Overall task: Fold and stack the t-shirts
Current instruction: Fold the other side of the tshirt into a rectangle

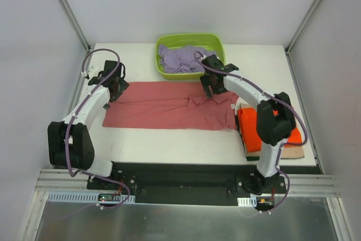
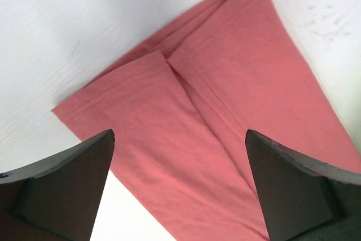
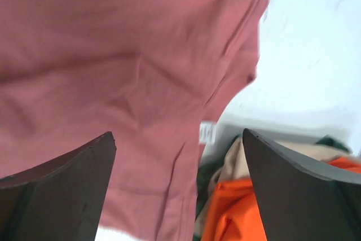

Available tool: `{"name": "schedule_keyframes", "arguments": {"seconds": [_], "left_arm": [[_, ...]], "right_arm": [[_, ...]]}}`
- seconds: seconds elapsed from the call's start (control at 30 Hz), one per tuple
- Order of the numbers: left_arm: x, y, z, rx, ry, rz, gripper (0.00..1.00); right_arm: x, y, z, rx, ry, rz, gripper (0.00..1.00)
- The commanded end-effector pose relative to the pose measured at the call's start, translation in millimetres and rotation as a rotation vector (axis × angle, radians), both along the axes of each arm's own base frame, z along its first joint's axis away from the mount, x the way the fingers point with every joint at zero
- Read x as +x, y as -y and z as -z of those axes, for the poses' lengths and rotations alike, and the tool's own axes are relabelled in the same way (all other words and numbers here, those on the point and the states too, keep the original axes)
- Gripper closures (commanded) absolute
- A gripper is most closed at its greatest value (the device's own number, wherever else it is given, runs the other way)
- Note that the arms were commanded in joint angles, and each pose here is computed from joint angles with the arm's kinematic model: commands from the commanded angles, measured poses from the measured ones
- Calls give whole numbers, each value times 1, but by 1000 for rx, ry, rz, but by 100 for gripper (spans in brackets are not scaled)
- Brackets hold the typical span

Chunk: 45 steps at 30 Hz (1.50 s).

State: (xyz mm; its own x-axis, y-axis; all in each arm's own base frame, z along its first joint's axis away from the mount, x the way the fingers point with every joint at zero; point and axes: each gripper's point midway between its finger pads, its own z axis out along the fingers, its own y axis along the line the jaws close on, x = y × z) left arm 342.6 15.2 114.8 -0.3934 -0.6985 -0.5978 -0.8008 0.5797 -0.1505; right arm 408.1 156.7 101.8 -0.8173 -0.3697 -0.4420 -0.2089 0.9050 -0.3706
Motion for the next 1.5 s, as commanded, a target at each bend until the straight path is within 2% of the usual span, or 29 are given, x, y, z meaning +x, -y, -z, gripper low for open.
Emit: {"name": "schedule_keyframes", "arguments": {"seconds": [0.0,0.1,0.2,0.37,0.6,0.83,0.97,1.1,1.3,1.37,1.47], "left_arm": [[-5,28,-3,-92,19,179,1],[-8,51,14,-182,9,273,1],[-13,64,31,-242,-6,323,1],[-27,59,63,-231,-87,305,1],[-48,45,89,-190,-169,254,1],[-60,35,93,-163,-179,221,1],[-67,33,91,-158,-175,215,1],[-71,33,90,-164,-168,212,1],[-88,34,97,-176,-204,209,1],[-94,32,99,-173,-210,203,1],[-99,27,99,-147,-212,194,1]], "right_arm": [[-44,-25,-30,286,40,-75,4],[-77,-70,-10,551,-75,-208,4],[-80,-88,6,628,-123,-220,4],[-53,-101,25,604,-133,-193,4],[4,-114,42,548,-66,-210,4],[55,-119,13,506,127,-210,4],[45,-114,-5,501,163,-260,4],[14,-100,-4,499,116,-246,4],[-53,-92,33,537,-48,-216,4],[-62,-89,45,531,-81,-201,4],[-53,-77,59,462,-76,-162,4]]}}
